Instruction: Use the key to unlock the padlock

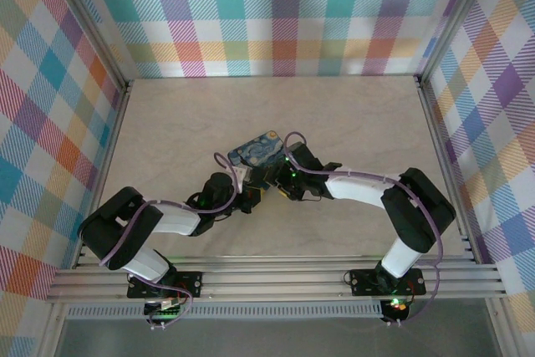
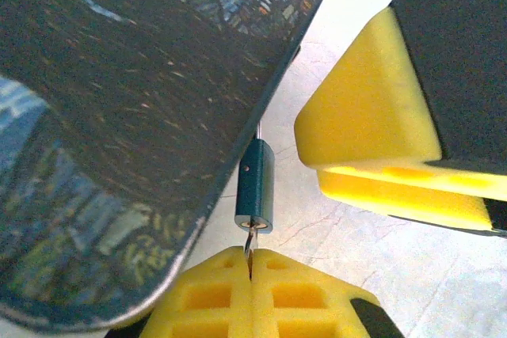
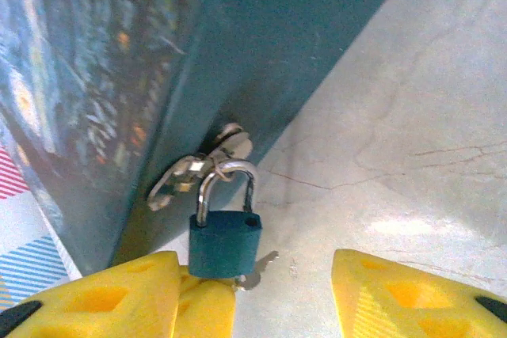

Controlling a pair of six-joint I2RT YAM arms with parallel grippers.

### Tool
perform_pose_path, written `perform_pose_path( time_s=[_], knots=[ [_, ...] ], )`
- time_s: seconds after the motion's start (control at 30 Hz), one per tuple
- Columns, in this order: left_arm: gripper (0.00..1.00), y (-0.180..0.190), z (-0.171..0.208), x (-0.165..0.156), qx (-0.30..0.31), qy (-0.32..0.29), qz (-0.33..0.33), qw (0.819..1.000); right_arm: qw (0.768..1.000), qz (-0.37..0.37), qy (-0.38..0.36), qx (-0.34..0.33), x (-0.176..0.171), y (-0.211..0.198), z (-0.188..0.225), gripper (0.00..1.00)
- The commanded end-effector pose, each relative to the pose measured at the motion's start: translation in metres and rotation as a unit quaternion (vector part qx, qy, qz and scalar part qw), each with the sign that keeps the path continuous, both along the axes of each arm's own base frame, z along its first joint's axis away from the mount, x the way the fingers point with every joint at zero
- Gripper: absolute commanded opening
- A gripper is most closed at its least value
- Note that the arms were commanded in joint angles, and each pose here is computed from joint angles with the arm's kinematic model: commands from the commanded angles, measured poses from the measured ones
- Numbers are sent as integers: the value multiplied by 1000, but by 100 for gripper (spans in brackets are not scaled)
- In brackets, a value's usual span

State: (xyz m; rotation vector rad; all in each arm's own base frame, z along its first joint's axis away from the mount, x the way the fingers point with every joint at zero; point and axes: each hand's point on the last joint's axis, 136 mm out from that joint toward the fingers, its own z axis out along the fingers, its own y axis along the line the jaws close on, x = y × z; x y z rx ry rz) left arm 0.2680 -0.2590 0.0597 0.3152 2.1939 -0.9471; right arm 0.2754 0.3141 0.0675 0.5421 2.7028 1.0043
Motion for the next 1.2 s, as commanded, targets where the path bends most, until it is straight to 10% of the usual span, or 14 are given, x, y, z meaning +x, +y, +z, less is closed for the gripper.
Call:
perform_pose_path(
  time_s=[0.0, 0.57, 1.17],
  knots=[
    [0, -7, 20, -1, -59, 10, -19, 998, 999, -12, -22, 26, 5, 4, 9, 50],
    [0, -12, 24, 11, -196, 106, -46, 974, 995, -25, -34, 92, 12, 19, -1, 49],
    [0, -14, 18, 13, -198, 119, -43, 972, 993, -23, -54, 107, 12, 18, 5, 16]
  ],
)
